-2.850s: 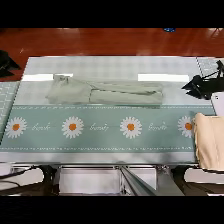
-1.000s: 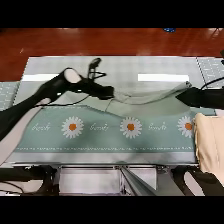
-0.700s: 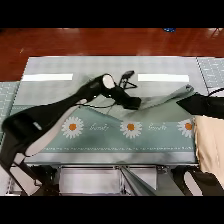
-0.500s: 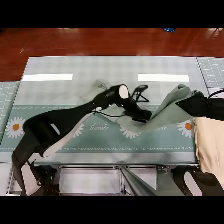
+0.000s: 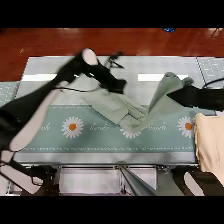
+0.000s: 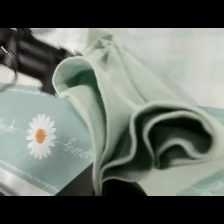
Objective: Fold the shirts.
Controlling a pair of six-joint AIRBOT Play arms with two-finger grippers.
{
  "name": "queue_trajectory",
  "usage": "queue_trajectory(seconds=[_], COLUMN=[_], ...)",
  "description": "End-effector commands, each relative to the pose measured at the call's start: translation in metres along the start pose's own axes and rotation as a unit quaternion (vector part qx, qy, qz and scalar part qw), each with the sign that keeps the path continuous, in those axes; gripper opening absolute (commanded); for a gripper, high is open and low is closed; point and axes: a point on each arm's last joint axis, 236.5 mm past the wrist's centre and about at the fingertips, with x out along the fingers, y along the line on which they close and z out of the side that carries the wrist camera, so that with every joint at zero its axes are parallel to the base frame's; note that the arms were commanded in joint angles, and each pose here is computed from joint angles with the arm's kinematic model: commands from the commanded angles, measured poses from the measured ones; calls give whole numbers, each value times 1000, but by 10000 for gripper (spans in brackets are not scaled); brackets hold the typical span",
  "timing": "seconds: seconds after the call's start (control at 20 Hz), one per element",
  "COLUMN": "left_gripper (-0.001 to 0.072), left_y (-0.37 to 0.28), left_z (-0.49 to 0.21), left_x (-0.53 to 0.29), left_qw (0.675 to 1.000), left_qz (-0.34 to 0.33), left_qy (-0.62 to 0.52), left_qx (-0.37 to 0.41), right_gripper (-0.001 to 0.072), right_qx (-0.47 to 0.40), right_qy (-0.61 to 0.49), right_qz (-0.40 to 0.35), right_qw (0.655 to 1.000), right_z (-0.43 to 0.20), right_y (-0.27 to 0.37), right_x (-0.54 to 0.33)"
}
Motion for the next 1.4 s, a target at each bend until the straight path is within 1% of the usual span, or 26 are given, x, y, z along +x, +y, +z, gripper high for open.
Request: queue_trajectory(seconds=[0.0, 0.15, 0.2, 0.3, 0.4, 0.5, 0.6, 0.7, 0.75, 0.8, 0.85, 0.95, 1.05, 1.1, 1.15, 1.2, 1.25, 1.35], left_gripper=[16, 16, 16, 17, 17, 16, 16, 16, 17, 16, 17, 17, 17, 17, 17, 16, 17, 17], left_y=[71, 100, 103, 101, 94, 87, 89, 98, 104, 109, 113, 124, 131, 129, 126, 122, 117, 108], left_z=[-3, -40, -56, -86, -114, -134, -145, -152, -155, -157, -158, -154, -138, -126, -115, -105, -98, -89], left_x=[-129, -216, -235, -253, -247, -227, -205, -183, -171, -160, -148, -136, -150, -165, -183, -200, -213, -226], left_qw=[990, 966, 954, 936, 929, 933, 934, 937, 937, 939, 939, 937, 929, 923, 917, 912, 909, 906], left_qz=[110, 164, 171, 184, 184, 157, 136, 131, 130, 130, 129, 132, 130, 125, 124, 125, 126, 124], left_qy=[-85, -182, -219, -270, -290, -288, -284, -270, -263, -257, -251, -249, -270, -291, -313, -331, -345, -361], left_qx=[-32, -81, -115, -131, -135, -149, -167, -181, -186, -190, -195, -205, -215, -218, -214, -206, -197, -186], right_gripper=[32, 33, 33, 33, 33, 33, 33, 33, 71, 269, 411, 410, 409, 408, 408, 408, 408, 408], right_qx=[-25, -44, -47, -46, -40, -33, -19, 8, 21, 34, 24, 12, 20, 19, 5, -11, -28, -29], right_qy=[21, 46, 60, 81, 103, 118, 125, 129, 131, 136, 144, 164, 181, 188, 191, 188, 177, 133], right_qz=[52, 74, 80, 90, 94, 92, 90, 96, 103, 111, 122, 135, 142, 131, 100, 51, -18, -150], right_qw=[998, 995, 994, 992, 989, 988, 988, 987, 986, 984, 982, 977, 973, 973, 976, 981, 984, 979], right_z=[21, 42, 45, 48, 44, 39, 34, 30, 27, 22, 17, 16, 30, 40, 50, 59, 67, 70], right_y=[32, 56, 63, 70, 71, 66, 59, 56, 57, 60, 63, 66, 63, 54, 37, 15, -13, -65], right_x=[49, 117, 143, 190, 231, 265, 292, 312, 321, 326, 327, 311, 274, 245, 213, 181, 145, 79])
